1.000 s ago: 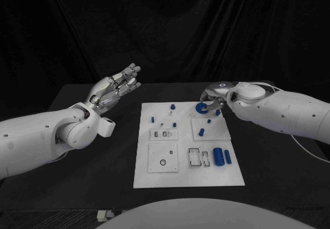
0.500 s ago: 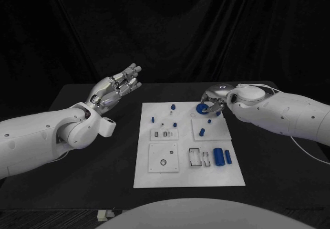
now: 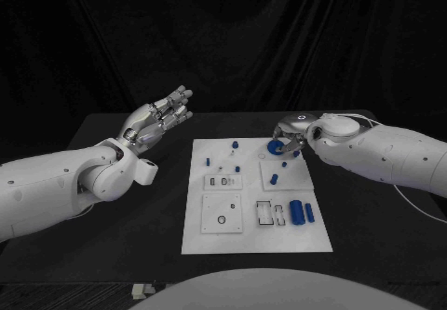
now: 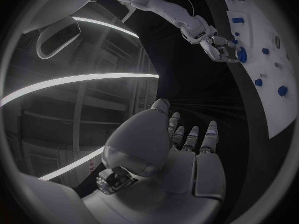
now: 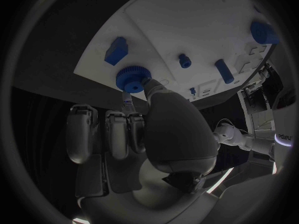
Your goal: Assemble the parts on the task board
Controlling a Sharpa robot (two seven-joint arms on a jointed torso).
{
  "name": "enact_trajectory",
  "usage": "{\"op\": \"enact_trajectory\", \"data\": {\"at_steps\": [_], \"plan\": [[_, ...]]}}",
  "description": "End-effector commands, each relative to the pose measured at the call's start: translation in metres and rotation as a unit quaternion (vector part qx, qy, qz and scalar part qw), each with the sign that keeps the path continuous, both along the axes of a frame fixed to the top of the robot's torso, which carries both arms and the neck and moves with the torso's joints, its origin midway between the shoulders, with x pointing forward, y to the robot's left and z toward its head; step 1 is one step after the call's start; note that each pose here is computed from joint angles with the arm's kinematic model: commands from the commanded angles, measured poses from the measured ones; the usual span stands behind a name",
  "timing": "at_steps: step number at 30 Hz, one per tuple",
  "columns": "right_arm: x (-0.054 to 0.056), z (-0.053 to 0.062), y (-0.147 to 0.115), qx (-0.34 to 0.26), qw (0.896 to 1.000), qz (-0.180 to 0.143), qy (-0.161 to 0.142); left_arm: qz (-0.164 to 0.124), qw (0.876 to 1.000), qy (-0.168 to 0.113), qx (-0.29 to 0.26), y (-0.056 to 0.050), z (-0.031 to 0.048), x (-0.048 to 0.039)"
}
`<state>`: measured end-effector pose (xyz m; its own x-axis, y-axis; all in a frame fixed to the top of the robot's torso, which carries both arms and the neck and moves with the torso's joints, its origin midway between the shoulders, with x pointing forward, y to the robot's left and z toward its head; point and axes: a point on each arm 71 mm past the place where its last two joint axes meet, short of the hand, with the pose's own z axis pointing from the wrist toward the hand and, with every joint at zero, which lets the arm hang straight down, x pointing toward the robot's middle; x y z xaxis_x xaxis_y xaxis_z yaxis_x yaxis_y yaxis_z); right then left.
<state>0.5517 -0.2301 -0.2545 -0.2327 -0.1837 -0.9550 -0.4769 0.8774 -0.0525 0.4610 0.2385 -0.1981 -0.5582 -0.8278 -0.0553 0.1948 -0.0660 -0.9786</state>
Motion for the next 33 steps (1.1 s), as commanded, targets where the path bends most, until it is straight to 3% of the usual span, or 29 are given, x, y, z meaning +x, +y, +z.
{"op": "enact_trajectory", "data": {"at_steps": [1,7,11,17,23,33], "plan": [[-0.004,-0.001,0.000,0.005,1.000,0.008,-0.010,-0.006,1.000,-0.017,-0.016,-0.001,0.0029,-0.0012],[-0.006,0.010,0.009,0.019,0.999,0.022,-0.028,-0.006,1.000,-0.016,-0.016,-0.001,0.0026,-0.0011],[-0.007,0.023,0.023,0.032,0.998,0.041,-0.041,-0.006,1.000,-0.016,-0.016,0.000,0.0023,-0.0011],[-0.012,0.033,0.051,0.042,0.996,0.073,-0.039,-0.007,1.000,-0.015,-0.016,-0.001,0.0020,-0.0010],[-0.017,0.032,0.080,0.041,0.994,0.103,-0.018,-0.009,1.000,-0.014,-0.016,-0.002,0.0017,-0.0010],[-0.018,0.019,0.118,0.037,0.991,0.132,0.005,-0.012,1.000,-0.012,-0.016,-0.003,0.0013,-0.0007]]}}
